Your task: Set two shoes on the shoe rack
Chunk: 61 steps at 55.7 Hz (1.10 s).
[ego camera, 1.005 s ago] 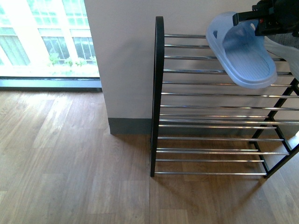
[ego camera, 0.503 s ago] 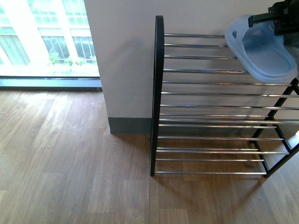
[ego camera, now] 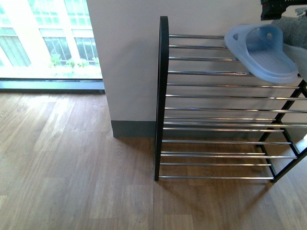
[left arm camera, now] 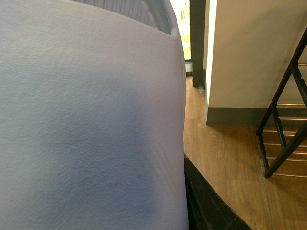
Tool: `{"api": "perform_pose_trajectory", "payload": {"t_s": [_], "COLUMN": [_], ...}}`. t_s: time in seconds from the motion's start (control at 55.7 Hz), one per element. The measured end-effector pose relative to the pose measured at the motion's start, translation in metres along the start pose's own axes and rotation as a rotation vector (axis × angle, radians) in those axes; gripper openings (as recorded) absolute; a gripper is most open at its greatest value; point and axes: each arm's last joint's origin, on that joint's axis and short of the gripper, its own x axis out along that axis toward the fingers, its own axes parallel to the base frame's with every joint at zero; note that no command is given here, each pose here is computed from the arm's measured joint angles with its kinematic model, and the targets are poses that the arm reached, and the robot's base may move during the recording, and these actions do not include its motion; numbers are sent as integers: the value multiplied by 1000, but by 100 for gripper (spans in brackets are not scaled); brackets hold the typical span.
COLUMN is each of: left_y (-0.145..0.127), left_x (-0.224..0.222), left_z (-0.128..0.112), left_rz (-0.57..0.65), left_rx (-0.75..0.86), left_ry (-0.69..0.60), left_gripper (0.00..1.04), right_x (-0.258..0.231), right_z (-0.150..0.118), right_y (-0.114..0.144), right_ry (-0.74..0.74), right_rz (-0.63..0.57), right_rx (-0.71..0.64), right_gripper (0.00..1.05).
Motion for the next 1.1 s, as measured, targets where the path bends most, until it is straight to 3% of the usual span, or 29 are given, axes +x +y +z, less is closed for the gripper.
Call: {"api": "perform_pose_trajectory", "payload": {"t_s": [0.18,0.485,0.772,0.862,1.095], "left_y": [0,0,0,0,0], "left_x": [0,0,0,0,0], "left_z": [0,0,0,0,0], "left_rz": [0,0,0,0,0], "left_rx": [0,0,0,0,0], "left_ry": [0,0,0,0,0], "left_gripper": [2,2,2,2,2], "right_x": [-45,-135,-200,-201,-210], "right_z": [-4,-42,-105,-108,-142], "right_y": [-17,-44,-61,-62,-38], "right_ry": [-94,-361,-543,-543,-548], "right_rz": [84,267,243,239,166], "right_rx": [46,135,229,242,102], "right_gripper": [96,96,96,96,56]}}
